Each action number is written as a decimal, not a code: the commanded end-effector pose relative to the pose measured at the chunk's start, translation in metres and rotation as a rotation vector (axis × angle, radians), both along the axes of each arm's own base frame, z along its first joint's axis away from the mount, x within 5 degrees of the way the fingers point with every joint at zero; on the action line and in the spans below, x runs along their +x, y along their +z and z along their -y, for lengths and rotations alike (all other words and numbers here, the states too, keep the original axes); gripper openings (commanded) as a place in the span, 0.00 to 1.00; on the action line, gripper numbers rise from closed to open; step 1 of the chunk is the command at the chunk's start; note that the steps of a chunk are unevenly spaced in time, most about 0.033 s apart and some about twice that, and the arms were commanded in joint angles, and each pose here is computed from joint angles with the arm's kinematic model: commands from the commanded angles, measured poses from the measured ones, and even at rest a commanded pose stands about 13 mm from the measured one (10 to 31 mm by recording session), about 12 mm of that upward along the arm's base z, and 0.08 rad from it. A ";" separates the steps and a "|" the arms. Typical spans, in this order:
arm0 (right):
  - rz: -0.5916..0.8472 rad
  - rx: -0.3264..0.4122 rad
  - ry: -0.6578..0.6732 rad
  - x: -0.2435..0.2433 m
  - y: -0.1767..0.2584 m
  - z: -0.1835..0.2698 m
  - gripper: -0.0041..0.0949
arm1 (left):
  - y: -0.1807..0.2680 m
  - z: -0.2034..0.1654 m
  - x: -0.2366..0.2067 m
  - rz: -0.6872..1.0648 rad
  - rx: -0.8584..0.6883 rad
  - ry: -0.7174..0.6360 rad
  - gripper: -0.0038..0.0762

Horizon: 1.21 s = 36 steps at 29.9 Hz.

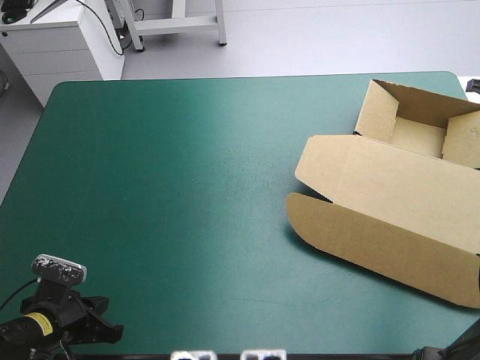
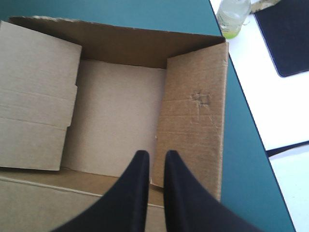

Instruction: Fold the box

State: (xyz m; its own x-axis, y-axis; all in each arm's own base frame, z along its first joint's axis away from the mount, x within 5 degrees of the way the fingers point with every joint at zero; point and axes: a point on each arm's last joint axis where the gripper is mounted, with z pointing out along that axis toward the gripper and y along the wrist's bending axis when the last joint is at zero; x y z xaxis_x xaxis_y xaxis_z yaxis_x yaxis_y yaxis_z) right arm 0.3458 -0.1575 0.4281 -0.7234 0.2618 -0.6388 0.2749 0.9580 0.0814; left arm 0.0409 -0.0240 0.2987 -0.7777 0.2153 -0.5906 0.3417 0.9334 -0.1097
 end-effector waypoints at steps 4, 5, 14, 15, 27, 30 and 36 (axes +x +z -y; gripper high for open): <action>0.193 0.007 0.088 -0.038 0.058 -0.031 0.02 | 0.006 0.001 -0.001 -0.003 -0.012 -0.009 0.04; 0.216 0.021 0.107 -0.042 0.063 -0.036 0.02 | 0.006 0.001 -0.001 0.000 -0.013 -0.009 0.04; 0.344 0.023 0.372 -0.099 0.095 -0.113 0.02 | 0.010 0.002 0.004 0.072 -0.027 -0.013 0.04; 0.346 0.017 0.411 -0.106 0.095 -0.124 0.02 | 0.010 0.002 0.005 0.078 -0.019 -0.024 0.04; 0.327 0.040 0.648 -0.193 0.058 -0.187 0.03 | 0.014 0.003 0.008 0.136 -0.027 -0.028 0.04; 0.338 0.018 0.655 -0.218 0.041 -0.188 0.03 | 0.015 0.003 0.009 0.151 -0.028 -0.030 0.04; 0.364 0.005 0.647 -0.264 -0.004 -0.190 0.03 | 0.011 0.004 0.010 0.144 -0.026 -0.030 0.04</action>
State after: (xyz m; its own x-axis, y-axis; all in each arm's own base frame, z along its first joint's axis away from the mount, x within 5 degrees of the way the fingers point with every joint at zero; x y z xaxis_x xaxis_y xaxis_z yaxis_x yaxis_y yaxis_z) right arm 0.0971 0.0308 0.4311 -0.5454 -0.1561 -0.8235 -0.3852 0.9193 0.0809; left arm 0.0464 -0.0252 0.3028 -0.7157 0.2418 -0.6552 0.3784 0.9228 -0.0728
